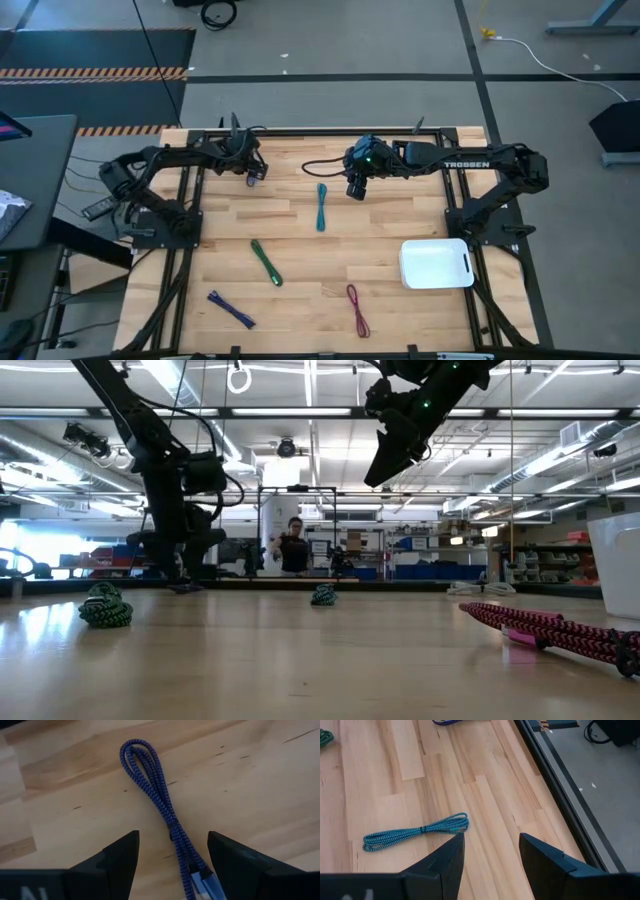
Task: Pick and place USB-C Cables
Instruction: Put the top violet charger cable into the white container, then put the green charger cable into the white container
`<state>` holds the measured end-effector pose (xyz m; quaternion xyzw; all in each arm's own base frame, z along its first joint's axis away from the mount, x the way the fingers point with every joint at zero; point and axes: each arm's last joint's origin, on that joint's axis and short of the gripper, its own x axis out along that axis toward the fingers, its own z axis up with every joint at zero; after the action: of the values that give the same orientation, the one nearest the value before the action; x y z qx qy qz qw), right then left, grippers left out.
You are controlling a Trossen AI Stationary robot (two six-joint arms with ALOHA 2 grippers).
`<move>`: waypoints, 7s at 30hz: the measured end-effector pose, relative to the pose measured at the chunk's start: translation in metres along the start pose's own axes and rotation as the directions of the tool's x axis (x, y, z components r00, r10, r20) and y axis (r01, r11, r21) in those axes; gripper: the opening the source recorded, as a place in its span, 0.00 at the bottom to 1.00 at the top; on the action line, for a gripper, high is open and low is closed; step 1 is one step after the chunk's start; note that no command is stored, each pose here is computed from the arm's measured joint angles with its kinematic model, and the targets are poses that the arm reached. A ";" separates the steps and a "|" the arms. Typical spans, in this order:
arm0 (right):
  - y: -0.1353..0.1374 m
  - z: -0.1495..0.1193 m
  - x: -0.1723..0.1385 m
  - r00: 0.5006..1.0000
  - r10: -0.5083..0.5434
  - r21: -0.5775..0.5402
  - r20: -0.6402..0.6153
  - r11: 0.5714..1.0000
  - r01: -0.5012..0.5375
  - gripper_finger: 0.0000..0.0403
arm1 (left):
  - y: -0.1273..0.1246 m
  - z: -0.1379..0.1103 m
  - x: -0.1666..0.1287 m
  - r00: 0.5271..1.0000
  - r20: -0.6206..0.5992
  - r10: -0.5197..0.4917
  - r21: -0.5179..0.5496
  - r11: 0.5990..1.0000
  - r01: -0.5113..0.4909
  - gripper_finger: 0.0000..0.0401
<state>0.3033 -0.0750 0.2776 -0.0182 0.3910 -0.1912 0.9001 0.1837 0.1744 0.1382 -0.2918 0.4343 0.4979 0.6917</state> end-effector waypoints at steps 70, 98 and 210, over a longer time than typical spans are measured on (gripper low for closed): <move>0.043 0.023 -0.008 0.745 0.213 -0.023 0.632 0.966 -0.257 0.48 | -0.092 -0.044 -0.179 0.448 0.408 -0.796 0.624 0.601 0.500 0.07; 0.054 0.032 -0.012 0.651 0.193 -0.015 0.734 0.963 -0.269 0.47 | -0.118 -0.051 -0.180 0.330 0.415 -0.848 0.692 0.529 0.491 0.08; 0.133 -0.061 -0.094 0.812 0.147 0.084 -0.565 0.989 -0.120 0.46 | -0.087 -0.080 -0.166 0.688 0.225 -0.690 0.586 0.660 0.470 0.35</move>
<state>0.2454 0.0886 0.2764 0.0869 0.6379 -0.1329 0.7535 0.2199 0.0058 0.2472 -0.1182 0.2602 0.1689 0.9433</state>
